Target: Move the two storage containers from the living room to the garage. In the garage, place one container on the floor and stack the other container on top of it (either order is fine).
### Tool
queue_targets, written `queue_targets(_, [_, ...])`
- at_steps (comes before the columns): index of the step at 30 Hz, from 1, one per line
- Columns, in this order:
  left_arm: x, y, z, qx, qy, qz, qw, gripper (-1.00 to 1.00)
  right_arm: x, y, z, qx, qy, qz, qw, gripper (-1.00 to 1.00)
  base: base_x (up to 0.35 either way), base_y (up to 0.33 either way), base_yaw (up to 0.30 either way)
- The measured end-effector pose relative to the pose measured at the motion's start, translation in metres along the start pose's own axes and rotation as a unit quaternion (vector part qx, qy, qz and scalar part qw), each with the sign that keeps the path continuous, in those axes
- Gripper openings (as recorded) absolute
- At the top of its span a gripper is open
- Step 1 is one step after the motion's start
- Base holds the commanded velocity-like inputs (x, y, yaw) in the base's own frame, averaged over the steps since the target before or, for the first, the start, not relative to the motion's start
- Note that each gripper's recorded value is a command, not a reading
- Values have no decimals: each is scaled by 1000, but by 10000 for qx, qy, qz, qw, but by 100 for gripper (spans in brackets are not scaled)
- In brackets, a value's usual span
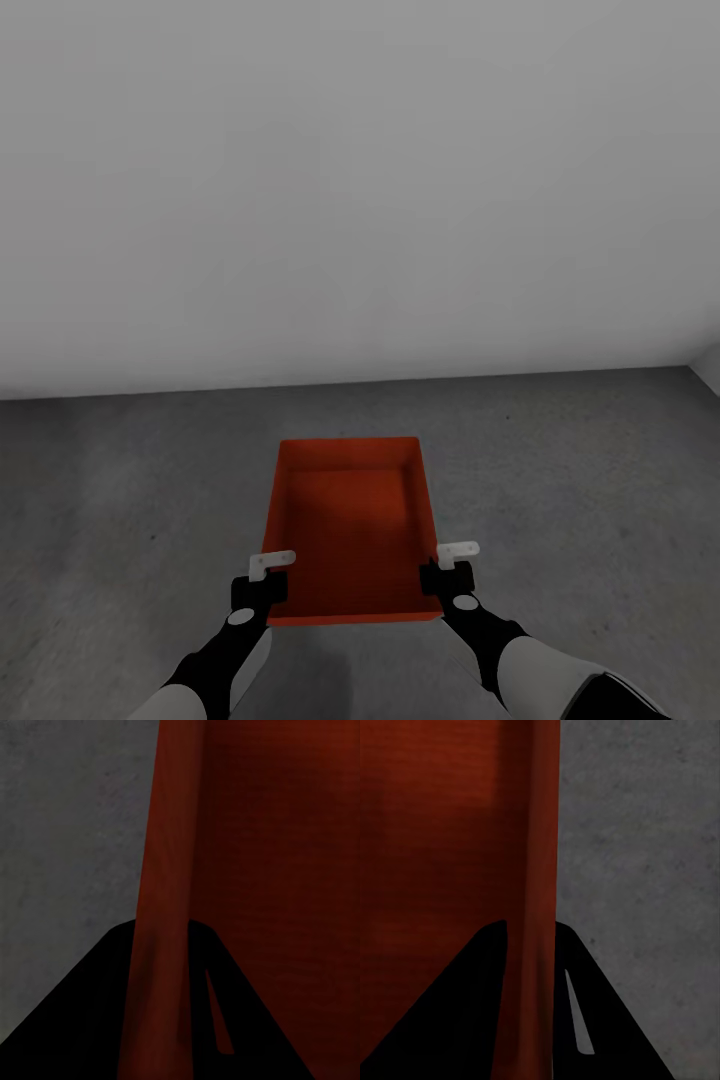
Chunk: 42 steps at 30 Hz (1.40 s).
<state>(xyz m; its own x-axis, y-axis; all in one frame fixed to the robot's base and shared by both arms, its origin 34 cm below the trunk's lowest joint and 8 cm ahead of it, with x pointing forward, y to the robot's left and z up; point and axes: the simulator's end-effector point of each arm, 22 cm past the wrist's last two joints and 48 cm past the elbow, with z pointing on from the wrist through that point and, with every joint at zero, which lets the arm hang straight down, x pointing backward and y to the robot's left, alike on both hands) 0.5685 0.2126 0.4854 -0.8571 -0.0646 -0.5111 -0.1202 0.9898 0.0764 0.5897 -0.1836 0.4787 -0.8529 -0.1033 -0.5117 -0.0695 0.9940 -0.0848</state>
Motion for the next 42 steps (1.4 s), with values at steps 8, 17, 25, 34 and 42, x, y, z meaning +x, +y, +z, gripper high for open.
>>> queue_targets(8, [6,-1,11,-1,1,-12,10000,-100,6,1,11,0,-4,1,10000,-100,0,0,0])
queue_targets(17, [14,-2,23,0,0,-13,10000,-100,14,2,23,-2,-5,0,10000,-100,0,0,0])
queue_targets(25, [22,-3,34,0,7,-18,10000,-100,21,3,34,-5,3,-8,10000,-100,0,0,0])
queue_targets(34, [30,-4,47,0,4,-16,10000,-100,30,5,47,-4,0,-5,10000,-100,0,0,0])
queue_targets(42, [38,-5,59,1,3,-18,10000,-100,38,6,59,-5,-1,-9,10000,-100,0,0,0])
